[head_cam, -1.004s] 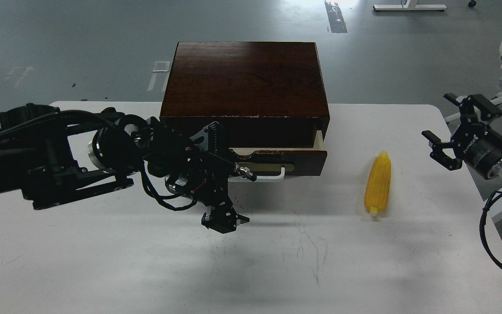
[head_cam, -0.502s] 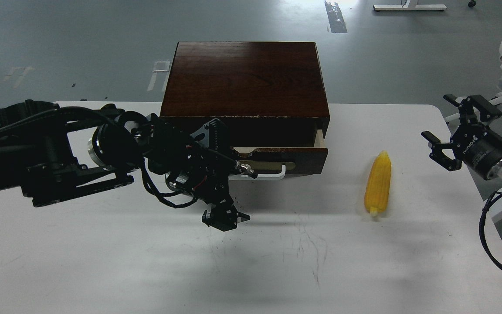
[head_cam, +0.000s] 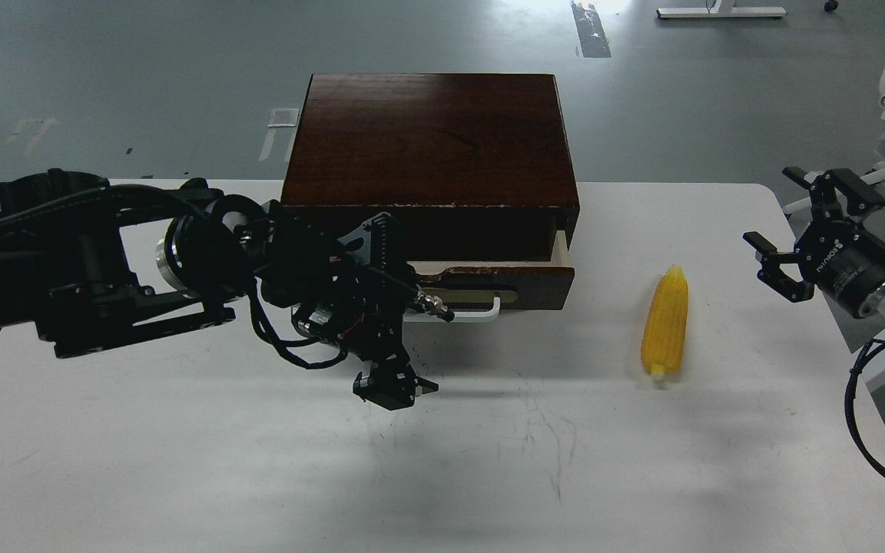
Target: Put corn in drawer with both arms
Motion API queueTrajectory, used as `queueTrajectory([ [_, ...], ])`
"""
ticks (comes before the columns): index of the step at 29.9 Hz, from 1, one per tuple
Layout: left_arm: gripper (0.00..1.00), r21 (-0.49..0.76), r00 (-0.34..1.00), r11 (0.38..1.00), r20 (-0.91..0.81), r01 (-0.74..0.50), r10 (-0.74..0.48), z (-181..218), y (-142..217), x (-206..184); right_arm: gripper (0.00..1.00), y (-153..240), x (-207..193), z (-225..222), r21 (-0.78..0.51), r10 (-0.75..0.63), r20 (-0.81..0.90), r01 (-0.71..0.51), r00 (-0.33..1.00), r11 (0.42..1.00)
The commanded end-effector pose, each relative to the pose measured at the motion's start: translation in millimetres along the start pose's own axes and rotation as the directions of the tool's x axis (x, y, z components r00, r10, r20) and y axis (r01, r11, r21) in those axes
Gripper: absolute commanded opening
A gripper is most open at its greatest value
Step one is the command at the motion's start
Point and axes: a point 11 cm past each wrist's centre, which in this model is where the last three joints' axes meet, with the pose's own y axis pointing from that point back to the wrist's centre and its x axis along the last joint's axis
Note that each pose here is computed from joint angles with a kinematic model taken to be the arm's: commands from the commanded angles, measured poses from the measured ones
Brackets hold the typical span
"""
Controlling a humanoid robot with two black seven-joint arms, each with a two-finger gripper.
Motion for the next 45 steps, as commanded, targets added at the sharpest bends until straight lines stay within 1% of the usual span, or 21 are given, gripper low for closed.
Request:
queueTrajectory([
  [1, 0.99, 0.011, 1.0, 1.0, 0.028, -0.007, 0.006, -2.0, 6.0, 8.9, 1.0, 0.4, 0.6, -0.4, 0.0, 0.001, -0.001, -0.001, 1.0, 1.0],
  [9, 0.99, 0.016, 0.993, 0.999, 0.111, -0.039, 0.036, 2.6, 19.6, 35.7, 1.0, 0.2, 0.1, -0.6, 0.002, 0.0, -0.001, 0.0, 1.0, 1.0],
  [15, 0.99, 0.109, 0.988, 0.988, 0.124, -0.11, 0.097, -19.5, 51.9, 55.4, 1.0, 0.7, 1.1, -1.2, 0.002, 0.003, -0.002, -0.003, 1.0, 1.0],
  [17, 0.99, 0.125, 0.989, 0.981, 0.057, -0.145, 0.139, -28.8, 64.4, 54.1, 1.0, 0.6, 1.2, -1.7, 0.003, 0.003, -0.002, -0.003, 1.0, 1.0],
  [19, 0.99, 0.115, 0.978, 0.975, -0.068, -0.189, 0.197, -34.9, 73.6, 45.3, 1.0, 0.6, 1.2, -1.7, 0.003, 0.003, -0.002, -0.003, 1.0, 1.0],
  [22, 0.99, 0.107, 0.892, 0.932, -0.269, -0.347, 0.363, -41.7, 84.4, 34.0, 1.0, 0.3, 0.7, -1.3, 0.003, 0.002, -0.001, -0.002, 1.0, 1.0],
  [24, 0.99, 0.148, 0.736, 0.867, -0.473, -0.476, 0.485, -51.0, 94.1, 18.8, 1.0, 0.6, 1.2, -1.7, 0.003, 0.003, -0.002, -0.003, 1.0, 1.0],
  [26, 0.99, 0.178, 0.636, 0.83, -0.565, -0.529, 0.526, -55.2, 99.6, 11.6, 1.0, 0.6, 1.2, -1.7, 0.003, 0.003, -0.002, -0.003, 1.0, 1.0],
  [27, 0.99, 0.218, 0.526, 0.796, -0.647, -0.565, 0.551, -59.7, 104.7, 0.6, 1.0, 0.6, 1.2, -1.7, 0.003, 0.003, -0.002, -0.003, 1.0, 1.0],
  [28, 0.99, 0.245, 0.463, 0.776, -0.684, -0.582, 0.564, -63.2, 107.7, -5.2, 1.0, 0.6, 1.2, -1.7, 0.003, 0.003, -0.002, -0.003, 1.0, 1.0],
  [30, 0.99, 0.345, 0.211, 0.695, -0.786, -0.631, 0.581, -73.1, 117.0, -25.0, 1.0, 1.6, 2.1, -2.5, 0.002, 0.004, -0.005, -0.004, 1.0, 1.0],
  [31, 0.99, 0.374, 0.143, 0.672, -0.801, -0.639, 0.582, -75.8, 119.5, -30.0, 1.0, 2.3, 3.1, -3.5, 0.003, 0.006, -0.007, -0.006, 1.0, 1.0],
  [32, 0.99, 0.405, 0.075, 0.649, -0.811, -0.644, 0.58, -78.9, 121.8, -35.6, 1.0, 2.5, 3.1, -3.8, 0.002, 0.006, -0.008, -0.006, 1.0, 1.0],
  [33, 0.99, 0.467, -0.055, 0.607, -0.819, -0.643, 0.571, -85.6, 126.0, -48.5, 1.0, 2.9, 3.8, -5.1, 0.002, 0.007, -0.012, -0.007, 1.0, 1.0],
  [34, 0.99, 0.497, -0.116, 0.589, -0.817, -0.638, 0.564, -88.9, 127.5, -55.5, 1.0, 3.6, 4.4, -4.6, 0.001, 0.008, -0.013, -0.008, 1.0, 1.0],
  [35, 0.99, 0.547, -0.219, 0.559, -0.808, -0.623, 0.547, -93.4, 129.7, -68.8, 1.0, 3.3, 4.2, -5.3, 0.002, 0.007, -0.014, -0.007, 1.0, 1.0],
  [36, 0.99, 0.57, -0.266, 0.545, -0.8, -0.615, 0.537, -95.4, 129.9, -75.3, 1.0, 3.1, 3.7, -5.3, 0.003, 0.006, -0.013, -0.006, 1.0, 1.0],
  [38, 0.99, 0.661, -0.439, 0.484, -0.747, -0.573, 0.499, -104.0, 133.8, -100.2, 1.0, 5.6, 6.3, -6.8, -0.002, 0.01, -0.023, -0.01, 1.0, 1.0],
  [39, 0.99, 0.662, -0.44, 0.484, -0.746, -0.573, 0.499, -104.0, 133.9, -100.4, 1.0, 5.7, 6.3, -6.8, -0.002, 0.01, -0.023, -0.01, 1.0, 1.0],
  [41, 0.99, 0.739, -0.593, 0.421, -0.674, -0.526, 0.44, -109.7, 136.9, -124.2, 1.0, 8.2, 6.5, -11.1, -0.004, 0.005, -0.035, -0.005, 0.999, 1.0],
  [45, 0.99, 0.812, -0.719, 0.365, -0.577, -0.455, 0.388, -112.2, 137.8, -155.7, 1.0, 12.6, -0.2, -22.5, -0.007, -0.029, -0.062, 0.028, 0.998, 1.0],
])
